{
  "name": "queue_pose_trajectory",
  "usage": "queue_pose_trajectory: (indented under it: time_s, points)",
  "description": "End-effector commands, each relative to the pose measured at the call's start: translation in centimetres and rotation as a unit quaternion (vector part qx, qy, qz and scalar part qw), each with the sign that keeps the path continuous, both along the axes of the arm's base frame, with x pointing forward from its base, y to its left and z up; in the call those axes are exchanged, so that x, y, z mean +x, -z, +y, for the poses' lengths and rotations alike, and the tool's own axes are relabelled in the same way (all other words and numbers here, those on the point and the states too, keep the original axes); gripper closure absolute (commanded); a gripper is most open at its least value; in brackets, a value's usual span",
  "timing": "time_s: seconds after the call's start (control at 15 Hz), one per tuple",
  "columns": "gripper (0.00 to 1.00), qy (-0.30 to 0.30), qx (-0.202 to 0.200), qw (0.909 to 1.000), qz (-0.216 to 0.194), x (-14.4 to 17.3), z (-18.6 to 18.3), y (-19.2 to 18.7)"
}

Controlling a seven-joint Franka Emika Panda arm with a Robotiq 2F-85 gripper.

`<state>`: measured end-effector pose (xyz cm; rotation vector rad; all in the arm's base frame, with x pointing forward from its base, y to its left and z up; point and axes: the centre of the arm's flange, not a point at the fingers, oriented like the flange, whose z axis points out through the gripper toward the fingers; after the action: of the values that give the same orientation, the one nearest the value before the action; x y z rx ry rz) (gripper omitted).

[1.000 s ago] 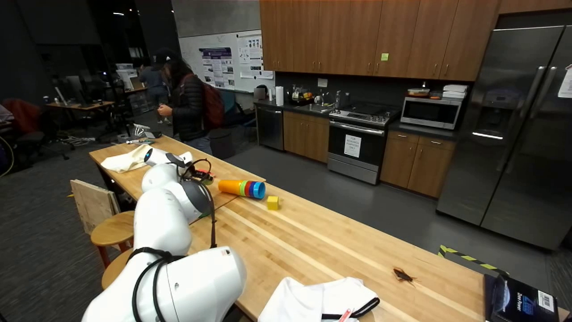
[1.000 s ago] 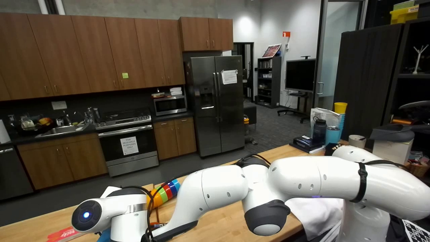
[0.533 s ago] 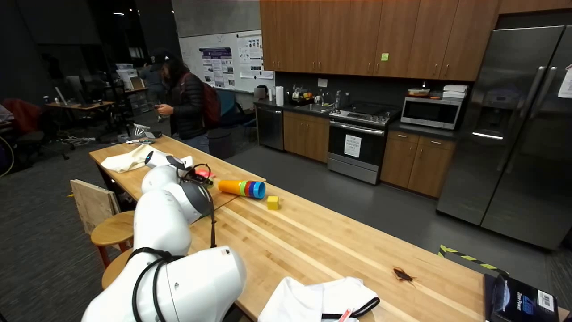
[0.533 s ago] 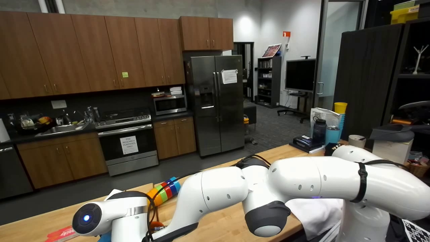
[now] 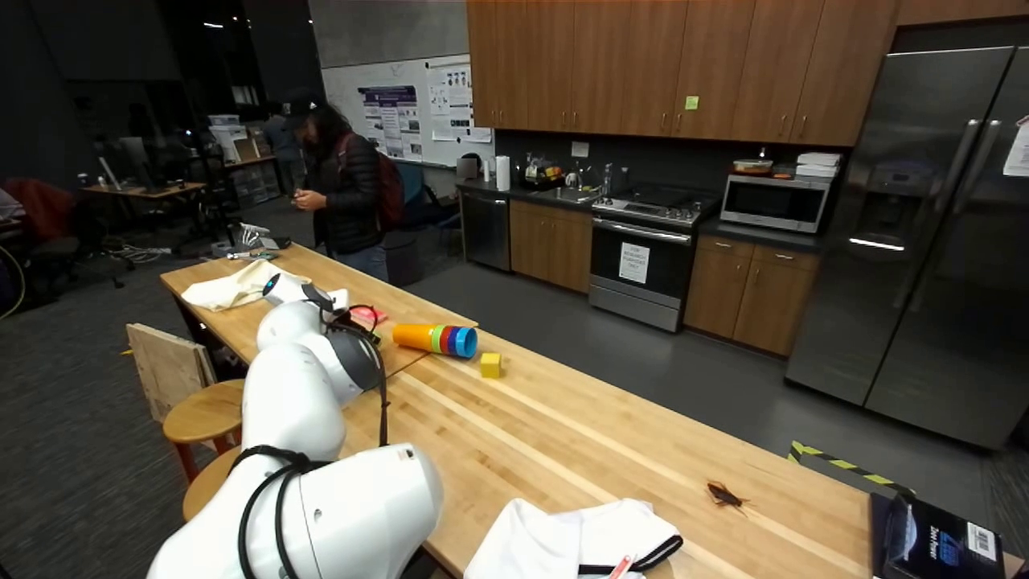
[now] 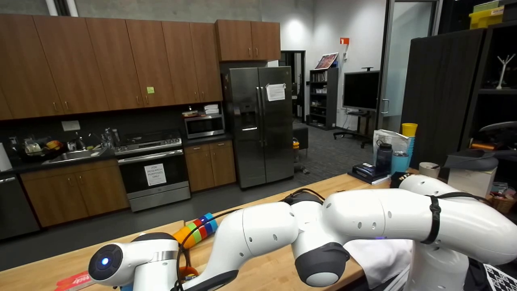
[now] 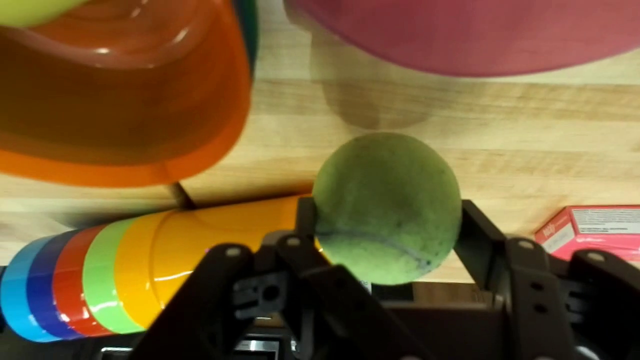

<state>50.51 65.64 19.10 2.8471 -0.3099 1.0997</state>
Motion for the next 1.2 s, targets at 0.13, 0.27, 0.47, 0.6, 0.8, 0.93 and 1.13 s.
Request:
queue_pose_trajectory:
  time_s: [0.13, 0.27, 0.47, 0.6, 0.8, 0.93, 1.13]
  points:
    - [0.58, 0.051, -0.017, 0.998, -0.033, 3.4, 6.5, -1.0]
    - [0.58, 0.056, -0.026, 0.9976, -0.033, 3.0, 6.6, -1.2]
    - [0.58, 0.058, -0.038, 0.9972, -0.026, 2.1, 7.0, -1.5]
    - [0.58, 0.064, -0.045, 0.9966, -0.028, 1.7, 7.1, -1.6]
    - [0.08, 0.074, -0.051, 0.9956, -0.024, 1.3, 7.2, -1.8]
    - [0.27, 0.059, -0.041, 0.9972, -0.022, -2.5, 0.6, -1.4]
    - [0.09, 0.06, -0.042, 0.9971, -0.022, -2.5, 0.6, -1.5]
